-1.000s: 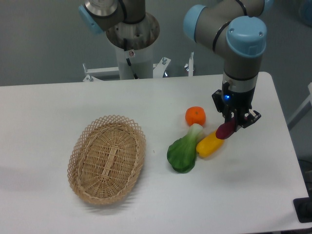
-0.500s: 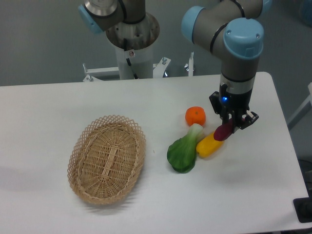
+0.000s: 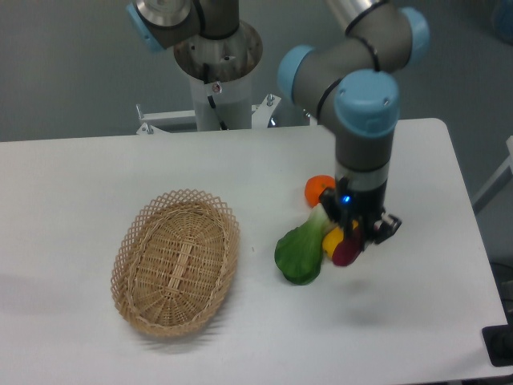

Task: Place the sweet potato on the table
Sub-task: 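Carry the sweet potato past the bok choy and lower it toward the table, then lower the sweet potato onto the table and open the gripper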

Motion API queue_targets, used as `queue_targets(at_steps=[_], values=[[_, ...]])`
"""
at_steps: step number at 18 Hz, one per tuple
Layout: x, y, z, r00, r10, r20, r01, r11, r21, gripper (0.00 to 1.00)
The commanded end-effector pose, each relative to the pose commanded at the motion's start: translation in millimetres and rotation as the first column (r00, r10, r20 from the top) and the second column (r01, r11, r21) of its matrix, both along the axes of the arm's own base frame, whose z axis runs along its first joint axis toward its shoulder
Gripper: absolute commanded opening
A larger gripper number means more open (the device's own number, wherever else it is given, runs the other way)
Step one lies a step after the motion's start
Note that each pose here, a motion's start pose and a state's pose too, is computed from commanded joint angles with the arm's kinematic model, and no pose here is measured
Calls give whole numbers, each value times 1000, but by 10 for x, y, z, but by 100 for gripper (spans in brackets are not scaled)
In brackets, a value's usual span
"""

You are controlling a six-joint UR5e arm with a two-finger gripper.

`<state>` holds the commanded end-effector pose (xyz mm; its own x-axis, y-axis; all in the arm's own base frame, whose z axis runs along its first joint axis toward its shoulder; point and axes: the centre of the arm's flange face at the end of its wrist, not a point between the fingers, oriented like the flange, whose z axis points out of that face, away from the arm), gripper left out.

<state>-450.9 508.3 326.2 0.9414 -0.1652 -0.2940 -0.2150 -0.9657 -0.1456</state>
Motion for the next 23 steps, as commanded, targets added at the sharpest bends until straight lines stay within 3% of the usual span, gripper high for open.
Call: queue_targets(at_steps=[5, 8, 12, 23], values=[[-86, 189, -495, 998, -25, -58, 22, 999, -50, 25], [-154, 221, -787, 995, -84, -60, 79, 994, -82, 25], [-254, 214, -1025, 992, -92, -82, 77, 983, -167, 25], [-111, 269, -1313, 993, -99, -61, 83, 971, -223, 27]])
